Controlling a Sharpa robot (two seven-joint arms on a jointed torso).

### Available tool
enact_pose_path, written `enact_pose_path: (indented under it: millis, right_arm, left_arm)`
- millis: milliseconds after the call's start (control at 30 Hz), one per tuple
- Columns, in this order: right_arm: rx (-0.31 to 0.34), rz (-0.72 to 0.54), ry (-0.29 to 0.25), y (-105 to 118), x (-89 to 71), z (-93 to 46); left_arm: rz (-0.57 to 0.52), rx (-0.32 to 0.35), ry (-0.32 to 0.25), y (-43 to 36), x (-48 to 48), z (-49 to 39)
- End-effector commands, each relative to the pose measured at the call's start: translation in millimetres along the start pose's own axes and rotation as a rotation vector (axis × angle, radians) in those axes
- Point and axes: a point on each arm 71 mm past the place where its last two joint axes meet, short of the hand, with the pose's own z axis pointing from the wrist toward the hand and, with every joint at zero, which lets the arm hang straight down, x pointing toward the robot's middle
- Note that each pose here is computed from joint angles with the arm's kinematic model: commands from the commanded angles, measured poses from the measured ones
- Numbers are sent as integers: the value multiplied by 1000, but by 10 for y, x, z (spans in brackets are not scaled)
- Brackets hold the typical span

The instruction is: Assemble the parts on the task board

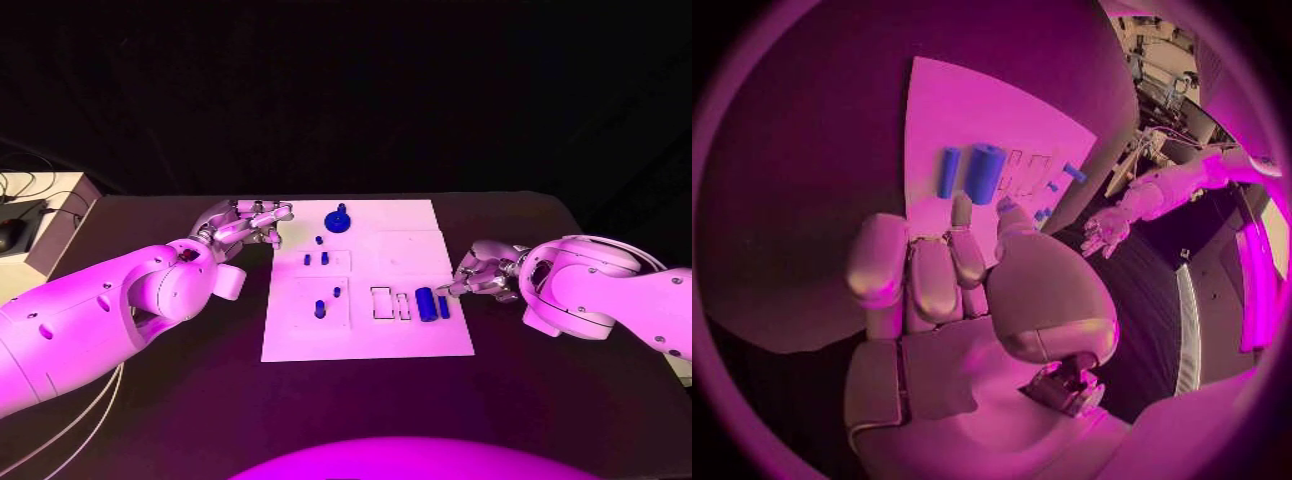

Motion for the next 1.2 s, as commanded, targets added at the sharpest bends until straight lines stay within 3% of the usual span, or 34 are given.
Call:
enact_pose_path:
  millis: [33,1200]
  right_arm:
    - [41,-85,11,7,34,25]
    - [11,-207,27,252,342,317]
  left_arm:
    - [-5,25,14,-20,32,-1]
    - [-6,8,27,-17,30,-20]
